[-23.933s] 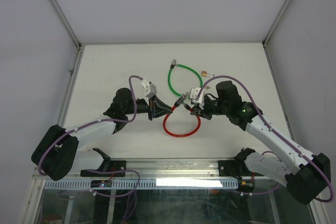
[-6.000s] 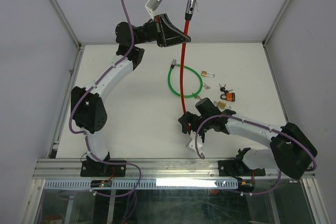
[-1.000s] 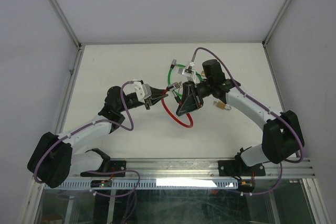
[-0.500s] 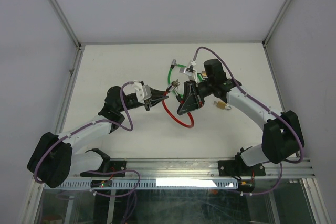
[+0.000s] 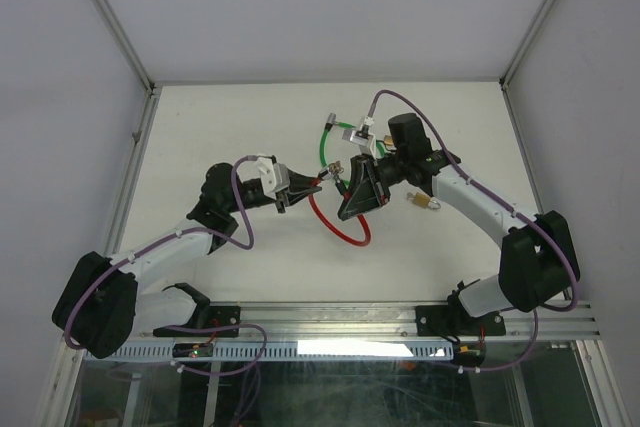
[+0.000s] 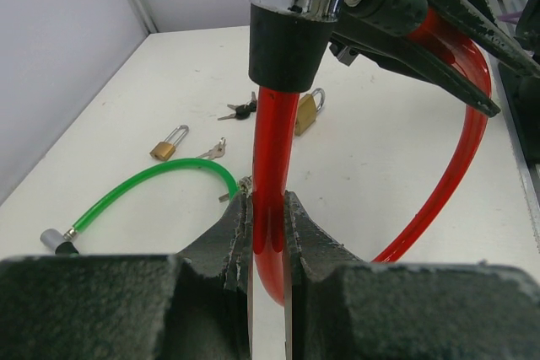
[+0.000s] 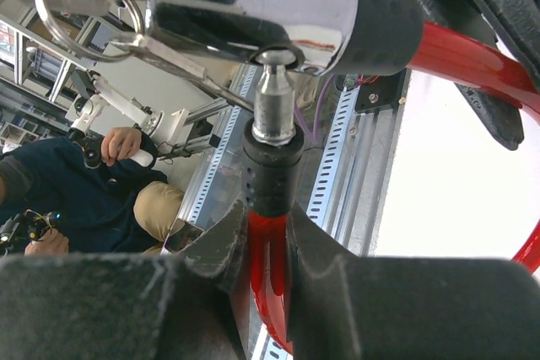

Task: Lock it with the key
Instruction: Lock the lock.

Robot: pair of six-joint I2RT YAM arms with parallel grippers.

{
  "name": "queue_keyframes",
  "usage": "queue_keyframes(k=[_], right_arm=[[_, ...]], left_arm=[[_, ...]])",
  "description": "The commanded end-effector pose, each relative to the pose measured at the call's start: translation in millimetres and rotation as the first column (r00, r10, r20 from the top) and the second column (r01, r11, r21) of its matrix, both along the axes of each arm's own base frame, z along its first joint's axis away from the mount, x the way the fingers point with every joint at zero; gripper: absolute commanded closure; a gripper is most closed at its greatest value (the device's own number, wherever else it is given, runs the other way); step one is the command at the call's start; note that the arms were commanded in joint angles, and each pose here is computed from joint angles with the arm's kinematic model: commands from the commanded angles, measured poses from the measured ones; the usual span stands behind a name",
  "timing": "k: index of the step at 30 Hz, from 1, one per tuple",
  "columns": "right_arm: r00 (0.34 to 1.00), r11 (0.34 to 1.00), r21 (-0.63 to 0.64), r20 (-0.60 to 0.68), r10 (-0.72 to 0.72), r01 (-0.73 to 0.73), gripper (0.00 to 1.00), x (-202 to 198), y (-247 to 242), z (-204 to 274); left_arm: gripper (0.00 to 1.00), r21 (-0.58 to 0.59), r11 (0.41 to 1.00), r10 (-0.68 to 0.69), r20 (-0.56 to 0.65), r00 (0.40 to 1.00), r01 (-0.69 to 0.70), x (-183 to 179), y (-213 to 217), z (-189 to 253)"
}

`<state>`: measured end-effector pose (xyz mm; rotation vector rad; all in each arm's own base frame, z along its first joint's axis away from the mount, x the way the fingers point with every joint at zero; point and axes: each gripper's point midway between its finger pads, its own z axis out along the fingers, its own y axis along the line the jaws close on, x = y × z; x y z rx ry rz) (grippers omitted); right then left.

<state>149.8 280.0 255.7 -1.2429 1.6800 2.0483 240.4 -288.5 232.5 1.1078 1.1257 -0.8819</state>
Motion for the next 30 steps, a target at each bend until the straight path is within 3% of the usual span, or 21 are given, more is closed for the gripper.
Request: queue_keyframes(k=[1,16,24,30], right_arm=[[0.998,0.998,0.059,0.061,0.028,-0.032,1.0,-9.8,-5.6,19.4],[0.998,0.998,0.047,0.042,0.051,-0.053,1.0,-15.5,-1.2,13.8],[0.998,0.999,0.049,0.055,0.01,-0.013,1.0,-6.0,-6.4,18.2],[0.999,1.0,0.029,0.039,-0.004,0.003,1.0,-1.6,-4.9,12.2]], left_arm=[[1.0,-0.031,0.998,-0.054,0.1,0.994,0.057,-5.8,-7.8,30.9],[1.0,0.052,0.997,-0.062,0.052,0.997,0.06,-1.4,-9.4,25.9],[1.0,0.062,0.998,-0.019,0.137,0.99,0.011,-8.5,-4.8,23.6],[1.0,-0.026,0.995,0.104,0.219,0.97,-0.101,-7.3,7.9,44.9]])
